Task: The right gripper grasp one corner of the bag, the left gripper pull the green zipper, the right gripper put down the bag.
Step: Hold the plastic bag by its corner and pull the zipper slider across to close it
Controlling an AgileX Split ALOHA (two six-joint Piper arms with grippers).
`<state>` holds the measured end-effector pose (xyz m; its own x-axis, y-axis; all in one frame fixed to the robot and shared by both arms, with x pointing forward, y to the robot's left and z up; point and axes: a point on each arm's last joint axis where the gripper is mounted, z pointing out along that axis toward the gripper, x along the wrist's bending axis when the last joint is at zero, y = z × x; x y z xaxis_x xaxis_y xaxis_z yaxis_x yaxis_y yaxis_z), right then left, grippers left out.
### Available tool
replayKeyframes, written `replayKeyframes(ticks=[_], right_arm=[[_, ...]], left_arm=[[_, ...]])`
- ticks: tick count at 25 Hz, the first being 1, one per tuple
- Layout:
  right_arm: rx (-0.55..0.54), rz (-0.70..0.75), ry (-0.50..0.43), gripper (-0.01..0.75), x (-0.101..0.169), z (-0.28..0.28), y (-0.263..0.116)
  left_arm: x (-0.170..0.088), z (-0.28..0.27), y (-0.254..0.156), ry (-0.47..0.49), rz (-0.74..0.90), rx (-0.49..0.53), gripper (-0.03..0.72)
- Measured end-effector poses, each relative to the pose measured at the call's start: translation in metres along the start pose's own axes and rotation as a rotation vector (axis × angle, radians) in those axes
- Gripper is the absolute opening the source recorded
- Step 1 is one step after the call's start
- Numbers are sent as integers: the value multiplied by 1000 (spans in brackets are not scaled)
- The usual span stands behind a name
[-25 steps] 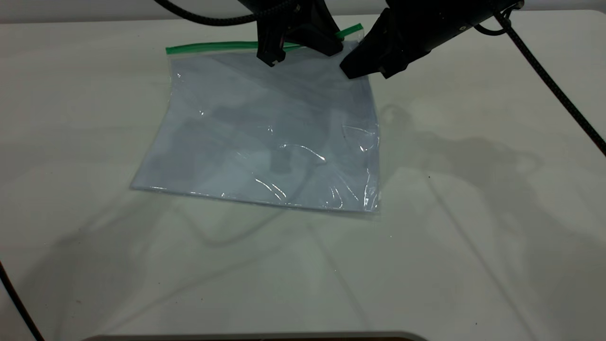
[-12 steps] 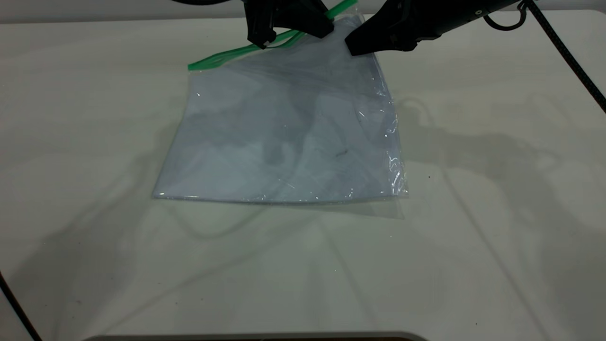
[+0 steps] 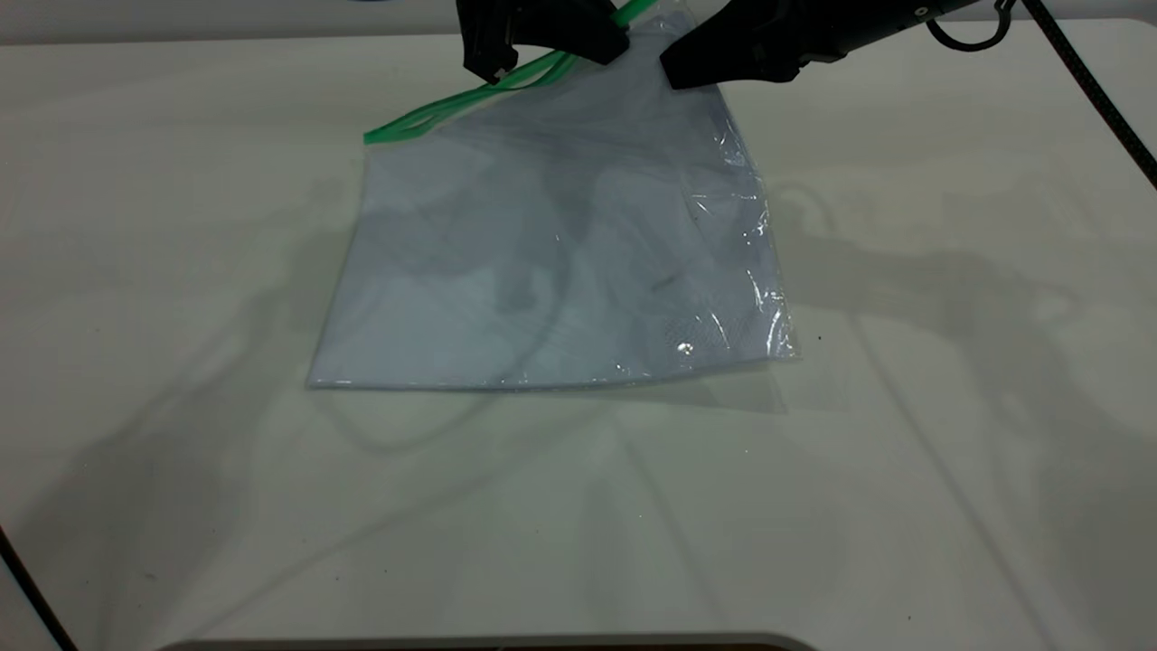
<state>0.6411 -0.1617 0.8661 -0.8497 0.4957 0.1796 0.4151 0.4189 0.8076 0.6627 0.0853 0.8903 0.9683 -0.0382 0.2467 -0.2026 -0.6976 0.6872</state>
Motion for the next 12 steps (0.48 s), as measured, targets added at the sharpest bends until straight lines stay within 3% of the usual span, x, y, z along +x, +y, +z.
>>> replayKeyframes(ticks=[12], right_arm=[[-6, 3, 5, 35, 0, 0, 1]], left_arm=[[1, -3, -6, -11, -5, 35, 48]])
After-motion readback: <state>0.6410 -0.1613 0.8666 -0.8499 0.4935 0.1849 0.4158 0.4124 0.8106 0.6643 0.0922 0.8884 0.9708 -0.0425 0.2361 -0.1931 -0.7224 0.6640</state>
